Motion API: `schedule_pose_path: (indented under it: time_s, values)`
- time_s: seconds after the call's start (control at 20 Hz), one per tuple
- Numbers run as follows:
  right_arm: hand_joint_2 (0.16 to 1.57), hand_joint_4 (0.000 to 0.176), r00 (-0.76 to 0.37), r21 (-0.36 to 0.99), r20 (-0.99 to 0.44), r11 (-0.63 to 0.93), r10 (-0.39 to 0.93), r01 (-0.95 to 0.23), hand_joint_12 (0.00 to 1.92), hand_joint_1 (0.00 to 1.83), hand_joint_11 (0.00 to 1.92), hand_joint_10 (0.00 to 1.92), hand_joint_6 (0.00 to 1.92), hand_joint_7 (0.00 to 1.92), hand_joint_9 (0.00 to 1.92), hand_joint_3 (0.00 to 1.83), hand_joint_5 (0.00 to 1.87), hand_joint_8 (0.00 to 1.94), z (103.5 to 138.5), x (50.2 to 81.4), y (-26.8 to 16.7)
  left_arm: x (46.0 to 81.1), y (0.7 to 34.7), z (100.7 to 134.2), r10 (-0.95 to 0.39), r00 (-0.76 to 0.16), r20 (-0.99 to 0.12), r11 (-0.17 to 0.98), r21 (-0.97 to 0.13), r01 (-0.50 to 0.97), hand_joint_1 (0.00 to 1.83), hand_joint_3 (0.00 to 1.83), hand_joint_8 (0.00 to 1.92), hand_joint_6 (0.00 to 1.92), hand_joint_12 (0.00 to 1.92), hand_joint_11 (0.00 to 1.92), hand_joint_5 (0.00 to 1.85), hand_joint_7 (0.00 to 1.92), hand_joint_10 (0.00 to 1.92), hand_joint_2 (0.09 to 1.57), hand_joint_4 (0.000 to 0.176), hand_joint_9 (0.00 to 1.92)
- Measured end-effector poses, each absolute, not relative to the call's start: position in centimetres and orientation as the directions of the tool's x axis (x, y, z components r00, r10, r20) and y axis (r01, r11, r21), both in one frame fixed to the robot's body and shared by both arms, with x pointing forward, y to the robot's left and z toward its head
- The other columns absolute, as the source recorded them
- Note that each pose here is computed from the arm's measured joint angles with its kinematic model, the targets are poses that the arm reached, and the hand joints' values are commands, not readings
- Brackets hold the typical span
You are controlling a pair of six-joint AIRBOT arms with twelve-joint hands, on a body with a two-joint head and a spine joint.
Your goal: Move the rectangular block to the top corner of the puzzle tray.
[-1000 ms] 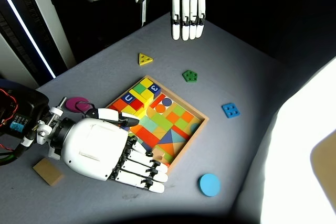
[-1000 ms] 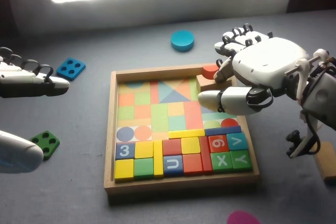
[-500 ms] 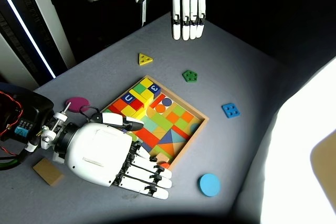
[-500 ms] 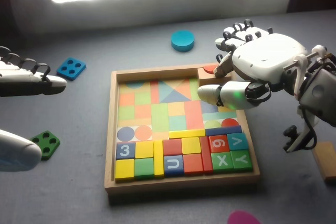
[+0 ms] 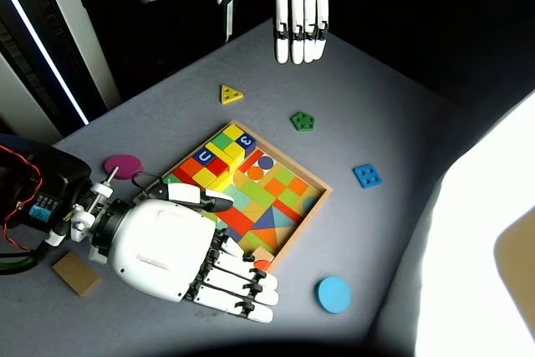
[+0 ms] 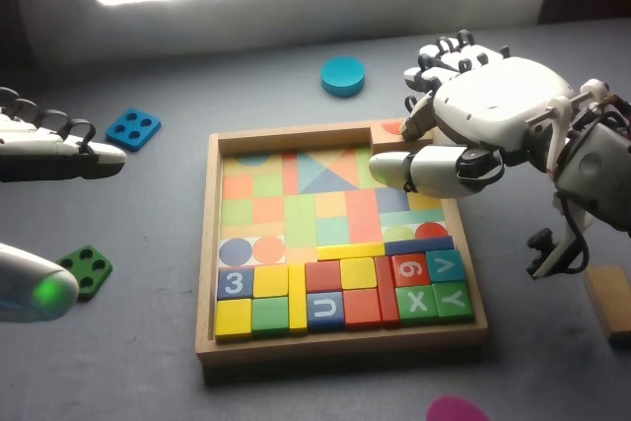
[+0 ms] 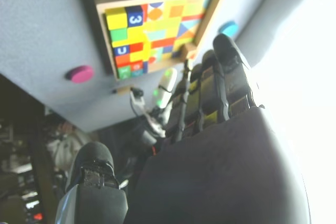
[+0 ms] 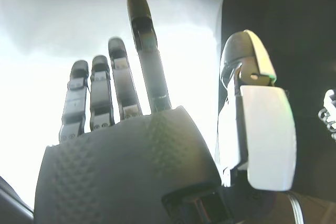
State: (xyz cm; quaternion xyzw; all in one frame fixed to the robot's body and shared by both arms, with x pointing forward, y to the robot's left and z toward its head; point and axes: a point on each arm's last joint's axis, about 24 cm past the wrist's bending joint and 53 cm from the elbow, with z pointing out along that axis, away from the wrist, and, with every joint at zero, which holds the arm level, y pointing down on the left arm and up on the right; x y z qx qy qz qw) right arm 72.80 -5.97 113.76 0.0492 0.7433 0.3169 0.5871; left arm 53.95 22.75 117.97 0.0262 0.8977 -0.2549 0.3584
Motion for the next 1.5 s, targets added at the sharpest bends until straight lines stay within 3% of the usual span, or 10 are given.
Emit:
schedule_pose_path:
  time_s: [0.55,1.0,1.05,1.1,1.15,1.2,1.25,1.35,1.45,1.5]
  values:
    - [1.15,0.0,-0.299,0.53,-0.842,0.797,0.45,-0.291,0.0,0.0,0.0,0.0,0.02,0.18,0.0,0.0,0.82,0.0,114.9,73.1,-7.0,53.9,22.7,118.0,-0.136,-0.742,-0.656,0.868,-0.44,0.23,0.0,0.0,0.0,0.0,0.5,0.0,0.0,0.09,0.0,1.13,0.035,0.11]
    - [1.16,0.0,-0.237,0.548,-0.836,0.777,0.495,-0.311,0.0,0.0,0.0,0.0,0.0,0.2,0.0,0.01,0.77,0.01,120.2,71.5,-9.6,54.2,24.4,117.1,-0.141,-0.752,-0.644,0.887,-0.42,0.193,0.0,0.0,0.01,0.0,0.49,0.0,0.0,0.1,0.0,1.14,0.029,0.12]
    - [1.16,0.0,-0.228,0.54,-0.841,0.776,0.49,-0.326,0.0,0.0,0.0,0.04,0.0,0.28,0.1,0.01,0.76,0.04,121.1,70.6,-9.9,54.1,24.4,117.1,-0.144,-0.751,-0.644,0.887,-0.421,0.191,0.0,0.01,0.01,0.0,0.64,0.0,0.01,0.16,0.02,1.16,0.023,0.19]
    - [1.18,0.0,-0.213,0.531,-0.848,0.776,0.486,-0.341,0.42,0.0,0.0,0.1,0.01,0.43,0.25,0.0,0.77,0.01,122.0,70.0,-10.1,53.9,24.1,117.1,-0.136,-0.751,-0.646,0.885,-0.419,0.2,0.0,0.01,0.02,0.01,0.74,0.0,0.05,0.22,0.02,1.18,0.024,0.23]
    - [1.18,0.0,-0.205,0.534,-0.845,0.77,0.493,-0.35,0.42,0.0,0.0,0.1,0.01,0.43,0.25,0.0,0.77,0.01,122.9,69.4,-10.2,53.7,23.6,117.1,-0.133,-0.755,-0.642,0.881,-0.426,0.207,0.0,0.01,0.02,0.01,0.74,0.0,0.05,0.22,0.02,1.18,0.024,0.23]
    - [1.18,0.0,-0.197,0.534,-0.845,0.762,0.497,-0.365,1.37,0.07,0.0,0.27,0.05,0.7,0.55,0.0,0.86,0.08,123.8,68.6,-10.1,53.5,23.2,117.2,-0.131,-0.758,-0.639,0.876,-0.433,0.214,0.0,0.0,0.02,0.05,0.98,0.03,0.31,0.47,0.05,1.21,0.012,0.45]
    - [1.2,0.0,-0.189,0.529,-0.847,0.76,0.496,-0.376,1.62,0.06,0.06,0.66,0.09,0.85,0.61,0.0,0.91,0.14,124.5,67.9,-10.1,53.5,23.0,117.3,-0.135,-0.758,-0.638,0.872,-0.439,0.215,0.0,0.0,0.01,0.04,1.06,0.11,0.46,0.6,0.05,1.23,0.0,0.58]
    - [1.21,0.0,-0.191,0.525,-0.85,0.759,0.492,-0.384,1.79,0.07,0.21,1.17,0.39,0.91,0.64,0.0,0.89,0.51,125.1,66.7,-10.3,53.7,23.2,117.4,-0.133,-0.751,-0.646,0.876,-0.431,0.215,0.04,0.0,0.06,0.03,1.31,0.29,0.8,0.96,0.27,1.27,0.0,0.88]
    - [1.22,0.0,-0.199,0.523,-0.851,0.756,0.486,-0.393,1.91,0.12,0.35,1.4,0.92,0.93,0.71,0.0,0.87,0.99,125.4,65.3,-10.4,53.7,23.5,117.3,-0.136,-0.753,-0.643,0.878,-0.431,0.209,0.0,0.0,0.09,0.02,1.51,0.42,0.97,1.14,0.76,1.29,0.0,0.87]
    - [1.24,0.0,-0.202,0.519,-0.854,0.754,0.48,-0.402,1.92,0.11,0.45,1.51,1.09,0.94,0.75,0.01,0.87,1.14,125.6,64.6,-10.2,53.8,23.7,117.3,-0.14,-0.753,-0.643,0.879,-0.431,0.205,0.0,0.0,0.34,0.02,1.58,0.45,1.07,1.14,1.07,1.29,0.0,0.82]
